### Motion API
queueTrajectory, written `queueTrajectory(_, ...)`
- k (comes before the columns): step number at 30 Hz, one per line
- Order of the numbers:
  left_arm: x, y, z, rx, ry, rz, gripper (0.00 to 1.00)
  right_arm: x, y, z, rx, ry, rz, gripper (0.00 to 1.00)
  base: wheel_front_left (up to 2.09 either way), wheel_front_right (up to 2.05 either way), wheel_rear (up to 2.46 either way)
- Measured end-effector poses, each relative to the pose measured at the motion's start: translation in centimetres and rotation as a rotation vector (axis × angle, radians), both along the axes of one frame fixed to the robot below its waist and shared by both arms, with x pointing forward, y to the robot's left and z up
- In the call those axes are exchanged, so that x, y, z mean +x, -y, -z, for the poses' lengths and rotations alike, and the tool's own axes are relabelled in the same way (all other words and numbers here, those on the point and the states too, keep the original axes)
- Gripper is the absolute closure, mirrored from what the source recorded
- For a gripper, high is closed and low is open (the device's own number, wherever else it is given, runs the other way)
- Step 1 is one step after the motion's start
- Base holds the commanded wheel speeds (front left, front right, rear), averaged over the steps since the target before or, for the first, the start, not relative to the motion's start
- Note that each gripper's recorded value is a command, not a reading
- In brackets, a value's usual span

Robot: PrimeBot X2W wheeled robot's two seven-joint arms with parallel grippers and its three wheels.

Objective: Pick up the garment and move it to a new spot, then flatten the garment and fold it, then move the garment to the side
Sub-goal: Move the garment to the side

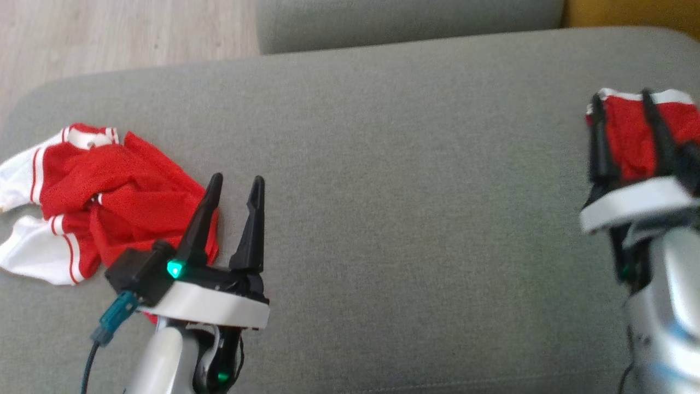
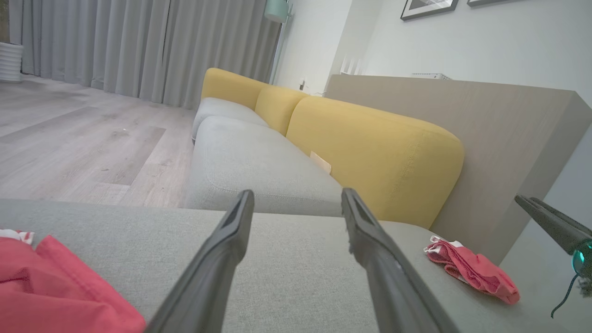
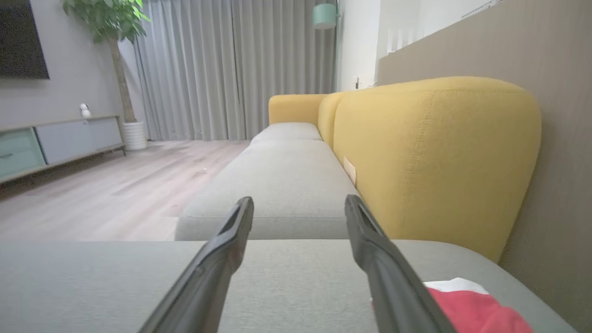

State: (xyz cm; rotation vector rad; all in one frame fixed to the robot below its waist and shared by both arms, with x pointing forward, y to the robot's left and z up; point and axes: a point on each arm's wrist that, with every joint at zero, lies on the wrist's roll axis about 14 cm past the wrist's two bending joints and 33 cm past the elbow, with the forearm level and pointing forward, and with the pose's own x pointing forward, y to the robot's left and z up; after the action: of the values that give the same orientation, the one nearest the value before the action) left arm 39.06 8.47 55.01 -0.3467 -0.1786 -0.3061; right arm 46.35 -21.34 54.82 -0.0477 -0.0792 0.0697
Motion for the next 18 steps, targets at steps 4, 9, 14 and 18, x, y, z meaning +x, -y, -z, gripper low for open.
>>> queueTrajectory(4,-0.9,-0.5,-1.1,-0.003,0.03,-0.016,0.0,-3.0,-2.2,-0.1,0.127,0.05,-0.017,0.0,0.0,0.0,0.0)
queueTrajectory(9,-2.3,-0.9,-0.9,0.005,0.025,-0.03,0.0,-6.3,-3.4,1.9,0.227,0.027,-0.006,0.0,0.0,0.0,0.0)
queueTrajectory(14,-3.2,-1.4,-0.3,0.007,0.009,-0.044,0.0,-8.4,-4.0,3.7,0.301,-0.009,-0.008,0.0,0.0,0.0,0.0)
queueTrajectory(18,-3.6,-1.5,-0.2,0.007,0.005,-0.048,0.0,-9.3,-5.3,4.4,0.347,-0.031,-0.038,0.0,0.0,0.0,0.0)
